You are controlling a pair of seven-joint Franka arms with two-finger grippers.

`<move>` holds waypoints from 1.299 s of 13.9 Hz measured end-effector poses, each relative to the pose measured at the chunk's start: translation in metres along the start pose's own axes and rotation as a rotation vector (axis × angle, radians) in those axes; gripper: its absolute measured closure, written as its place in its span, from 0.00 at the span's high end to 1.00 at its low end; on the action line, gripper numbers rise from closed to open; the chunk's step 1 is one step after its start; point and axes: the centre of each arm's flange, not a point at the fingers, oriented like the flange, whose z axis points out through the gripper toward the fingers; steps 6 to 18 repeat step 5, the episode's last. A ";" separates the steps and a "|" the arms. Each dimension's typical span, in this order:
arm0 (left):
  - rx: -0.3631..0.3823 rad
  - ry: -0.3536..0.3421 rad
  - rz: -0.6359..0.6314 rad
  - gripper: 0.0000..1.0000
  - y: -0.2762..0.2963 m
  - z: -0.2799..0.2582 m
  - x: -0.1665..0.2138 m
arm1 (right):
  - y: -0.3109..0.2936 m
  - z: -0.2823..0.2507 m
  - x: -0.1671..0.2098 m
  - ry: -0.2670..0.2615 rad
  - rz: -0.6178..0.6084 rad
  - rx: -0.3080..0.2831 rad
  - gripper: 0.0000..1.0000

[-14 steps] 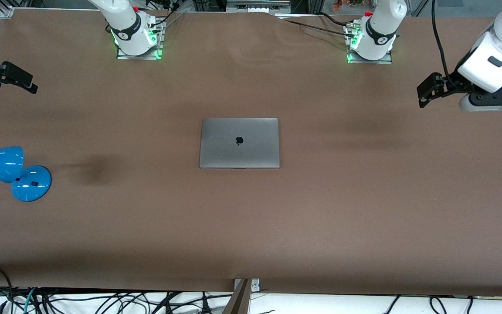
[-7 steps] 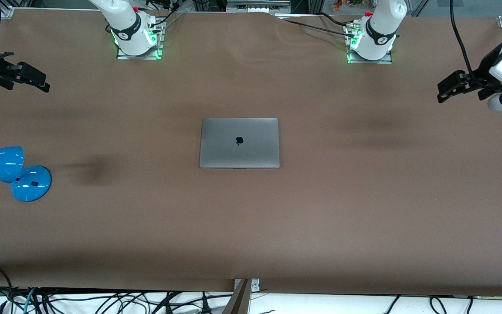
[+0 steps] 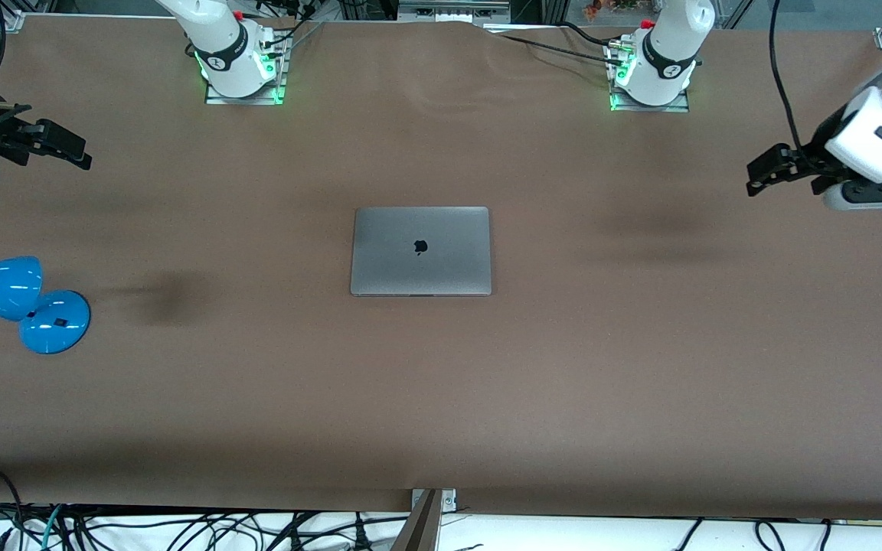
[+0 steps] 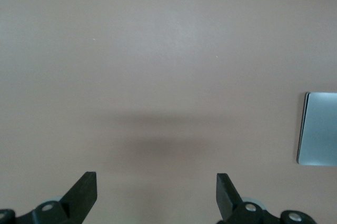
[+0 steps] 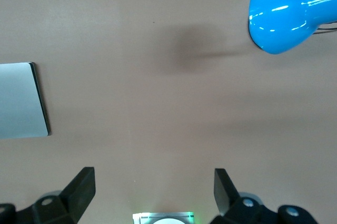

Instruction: Close laptop with both arms from behind

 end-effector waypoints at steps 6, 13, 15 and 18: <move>0.002 -0.001 0.011 1.00 0.005 0.001 -0.006 | 0.000 0.001 0.001 -0.001 0.001 0.000 1.00; 0.002 -0.001 0.011 1.00 0.005 0.001 -0.006 | 0.000 0.001 0.001 -0.001 0.001 0.000 1.00; 0.002 -0.001 0.011 1.00 0.005 0.001 -0.006 | 0.000 0.001 0.001 -0.001 0.001 0.000 1.00; 0.002 -0.001 0.011 1.00 0.005 0.001 -0.006 | 0.000 0.001 0.001 -0.001 0.001 0.000 1.00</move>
